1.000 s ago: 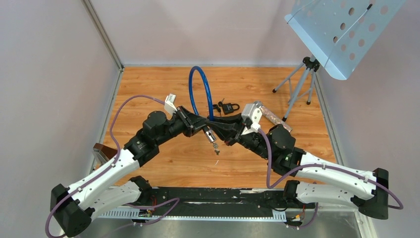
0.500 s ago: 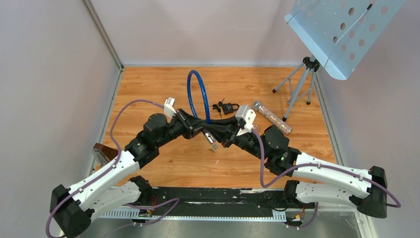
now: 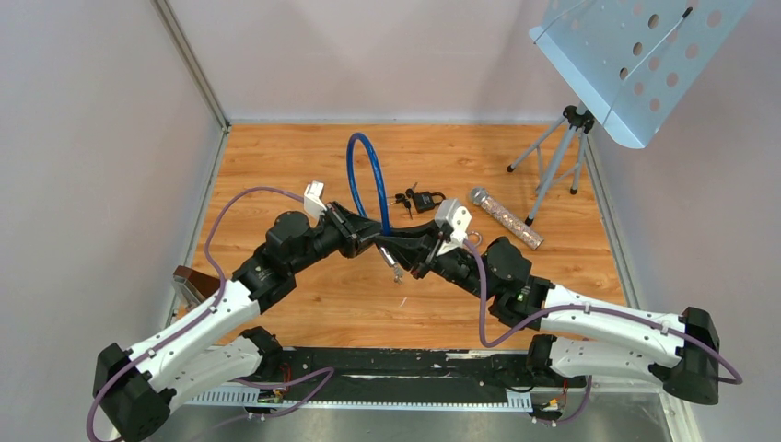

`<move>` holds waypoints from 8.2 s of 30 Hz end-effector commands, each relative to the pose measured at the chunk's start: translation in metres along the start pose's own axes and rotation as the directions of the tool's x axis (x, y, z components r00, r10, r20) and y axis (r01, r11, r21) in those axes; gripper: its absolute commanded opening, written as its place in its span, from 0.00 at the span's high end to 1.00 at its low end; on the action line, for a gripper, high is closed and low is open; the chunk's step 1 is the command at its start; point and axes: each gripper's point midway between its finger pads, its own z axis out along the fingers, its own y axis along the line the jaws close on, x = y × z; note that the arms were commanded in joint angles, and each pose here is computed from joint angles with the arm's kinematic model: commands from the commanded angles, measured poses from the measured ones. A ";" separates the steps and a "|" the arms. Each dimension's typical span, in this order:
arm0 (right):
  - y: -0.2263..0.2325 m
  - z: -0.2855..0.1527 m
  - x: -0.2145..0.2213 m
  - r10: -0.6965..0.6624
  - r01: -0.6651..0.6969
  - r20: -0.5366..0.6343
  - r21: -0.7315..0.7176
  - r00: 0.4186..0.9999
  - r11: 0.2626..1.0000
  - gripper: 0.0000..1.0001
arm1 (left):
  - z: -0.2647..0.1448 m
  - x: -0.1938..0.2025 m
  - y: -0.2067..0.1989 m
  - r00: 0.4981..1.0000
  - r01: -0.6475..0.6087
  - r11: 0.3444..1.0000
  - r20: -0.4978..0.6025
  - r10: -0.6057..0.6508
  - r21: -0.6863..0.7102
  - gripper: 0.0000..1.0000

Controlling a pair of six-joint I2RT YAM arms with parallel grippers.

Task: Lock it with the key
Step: Lock the lock, then place the key at the center of the board, then place the lock at the center of the board, then reset both arms

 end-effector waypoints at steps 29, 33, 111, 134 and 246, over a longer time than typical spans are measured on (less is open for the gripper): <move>-0.031 -0.029 0.015 0.211 -0.192 -0.068 0.223 0.975 0.956 0.24 | -0.031 -0.021 -0.063 0.996 -0.004 0.975 0.085 -0.015 0.223 1.00; -0.018 -0.043 0.004 0.246 -0.234 -0.060 0.158 0.967 0.959 0.15 | -0.030 -0.023 -0.061 0.995 -0.017 0.981 0.097 -0.002 0.196 1.00; -0.002 0.004 0.057 0.169 -0.152 -0.268 0.083 0.948 0.985 0.54 | -0.047 -0.054 -0.026 0.953 -0.166 0.979 0.237 0.191 -0.121 1.00; -0.029 -0.006 0.129 -0.083 0.130 -0.450 0.073 0.889 0.989 1.00 | -0.061 -0.091 -0.004 0.884 -0.192 0.921 0.347 0.312 -0.339 1.00; -0.133 -0.258 -0.064 0.301 -0.430 0.311 0.720 0.901 0.545 0.00 | -0.222 -0.091 0.054 0.692 -0.477 0.475 0.017 0.722 -0.739 0.00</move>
